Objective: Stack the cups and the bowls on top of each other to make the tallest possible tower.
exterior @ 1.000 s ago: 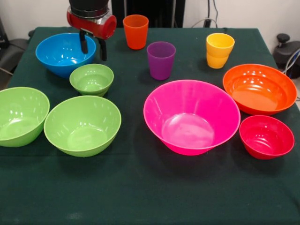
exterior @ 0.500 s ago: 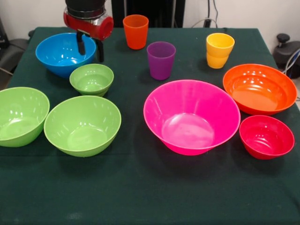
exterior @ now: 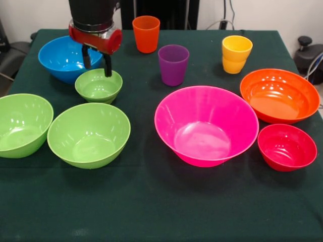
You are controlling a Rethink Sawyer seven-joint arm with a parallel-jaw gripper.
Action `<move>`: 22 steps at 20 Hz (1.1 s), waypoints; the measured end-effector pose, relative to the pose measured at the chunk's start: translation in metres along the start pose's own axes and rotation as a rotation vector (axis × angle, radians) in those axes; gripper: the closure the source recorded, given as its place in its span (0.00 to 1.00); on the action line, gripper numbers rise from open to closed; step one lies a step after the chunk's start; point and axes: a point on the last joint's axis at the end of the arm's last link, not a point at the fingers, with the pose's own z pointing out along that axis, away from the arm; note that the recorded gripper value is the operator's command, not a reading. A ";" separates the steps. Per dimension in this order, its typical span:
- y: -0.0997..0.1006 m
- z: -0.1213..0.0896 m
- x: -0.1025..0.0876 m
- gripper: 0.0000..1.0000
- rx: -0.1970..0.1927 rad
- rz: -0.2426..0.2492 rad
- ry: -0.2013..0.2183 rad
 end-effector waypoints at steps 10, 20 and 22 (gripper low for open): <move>0.002 0.024 0.010 0.00 0.005 -0.046 0.019; 0.001 0.019 0.009 0.00 0.002 -0.048 0.012; -0.001 0.014 0.009 0.00 0.005 -0.047 0.009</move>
